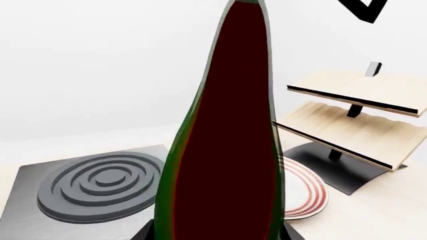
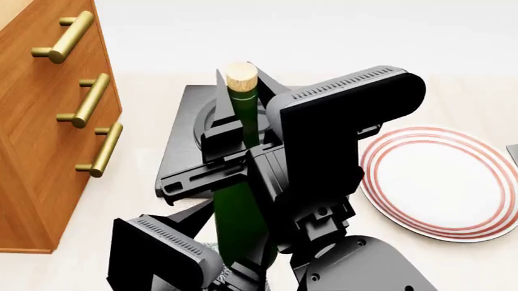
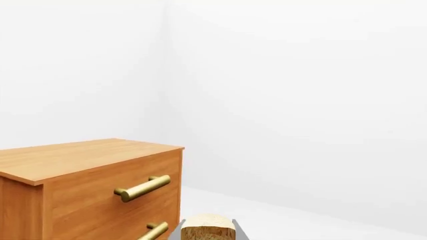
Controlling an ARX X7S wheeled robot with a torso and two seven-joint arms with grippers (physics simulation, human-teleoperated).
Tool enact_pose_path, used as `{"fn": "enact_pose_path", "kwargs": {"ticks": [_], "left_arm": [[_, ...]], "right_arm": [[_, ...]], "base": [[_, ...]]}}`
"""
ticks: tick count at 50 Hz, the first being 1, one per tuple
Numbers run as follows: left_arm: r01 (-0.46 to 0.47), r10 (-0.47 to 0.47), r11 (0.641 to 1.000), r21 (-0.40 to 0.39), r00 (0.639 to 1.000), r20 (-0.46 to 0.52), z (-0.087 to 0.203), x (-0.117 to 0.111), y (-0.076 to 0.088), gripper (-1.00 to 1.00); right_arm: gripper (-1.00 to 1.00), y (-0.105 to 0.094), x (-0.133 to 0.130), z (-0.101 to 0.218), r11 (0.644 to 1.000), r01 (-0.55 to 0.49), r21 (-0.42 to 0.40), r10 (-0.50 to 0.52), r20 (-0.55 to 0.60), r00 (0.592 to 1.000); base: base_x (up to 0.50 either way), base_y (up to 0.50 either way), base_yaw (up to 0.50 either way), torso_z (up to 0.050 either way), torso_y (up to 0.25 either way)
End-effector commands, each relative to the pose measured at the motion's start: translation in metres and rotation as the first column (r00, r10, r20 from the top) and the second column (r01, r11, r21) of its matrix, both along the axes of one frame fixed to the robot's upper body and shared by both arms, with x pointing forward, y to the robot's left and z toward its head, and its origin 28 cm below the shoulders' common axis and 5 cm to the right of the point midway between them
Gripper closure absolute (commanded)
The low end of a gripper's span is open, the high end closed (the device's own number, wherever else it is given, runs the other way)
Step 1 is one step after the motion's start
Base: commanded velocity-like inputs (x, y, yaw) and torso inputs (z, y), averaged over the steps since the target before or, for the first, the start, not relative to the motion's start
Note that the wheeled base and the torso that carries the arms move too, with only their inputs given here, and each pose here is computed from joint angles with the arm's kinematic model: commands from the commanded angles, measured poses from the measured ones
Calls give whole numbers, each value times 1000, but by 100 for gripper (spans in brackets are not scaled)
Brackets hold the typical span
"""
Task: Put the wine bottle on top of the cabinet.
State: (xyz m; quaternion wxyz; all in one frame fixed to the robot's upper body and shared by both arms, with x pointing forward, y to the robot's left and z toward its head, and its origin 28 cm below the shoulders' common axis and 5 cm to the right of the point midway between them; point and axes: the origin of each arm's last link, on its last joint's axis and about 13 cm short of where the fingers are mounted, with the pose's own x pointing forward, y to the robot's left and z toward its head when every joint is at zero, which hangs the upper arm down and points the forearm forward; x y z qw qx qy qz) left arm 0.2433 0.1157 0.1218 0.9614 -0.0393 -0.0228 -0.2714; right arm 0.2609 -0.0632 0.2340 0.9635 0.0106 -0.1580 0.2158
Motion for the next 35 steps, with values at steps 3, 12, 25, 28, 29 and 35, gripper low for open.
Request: {"fn": "enact_pose_path", "kwargs": {"ticks": [3,12,25,28,29,35], "left_arm": [[-13,13,1000,-8,1000,-21,-3,0,0,100],[-21,21,1000,-12,1000,-21,-4,0,1,100],[-40,40,999,-20,999,-14,-1,2,5,100],[-45,45,999,-20,999,-7,3,4,6,100],[-45,45,999,-21,999,-3,4,5,6,100],[-56,56,998,-20,998,20,14,9,8,100]], "right_arm": [[100,-1,-1,5,1000,9,-3,-9,36,999],[-100,-1,-2,4,1000,-6,17,6,35,999],[-100,0,-6,1,1000,-15,20,14,32,999],[-100,0,-7,0,1000,-11,16,11,34,999],[-100,0,-8,-1,1000,-12,17,11,34,999],[-100,-2,-17,6,1000,-8,19,7,63,998]], "base": [[0,0,0,0,0],[0,0,0,0,1],[0,0,0,1,0],[0,0,0,0,3],[0,0,0,0,0],[0,0,0,0,0]]}}
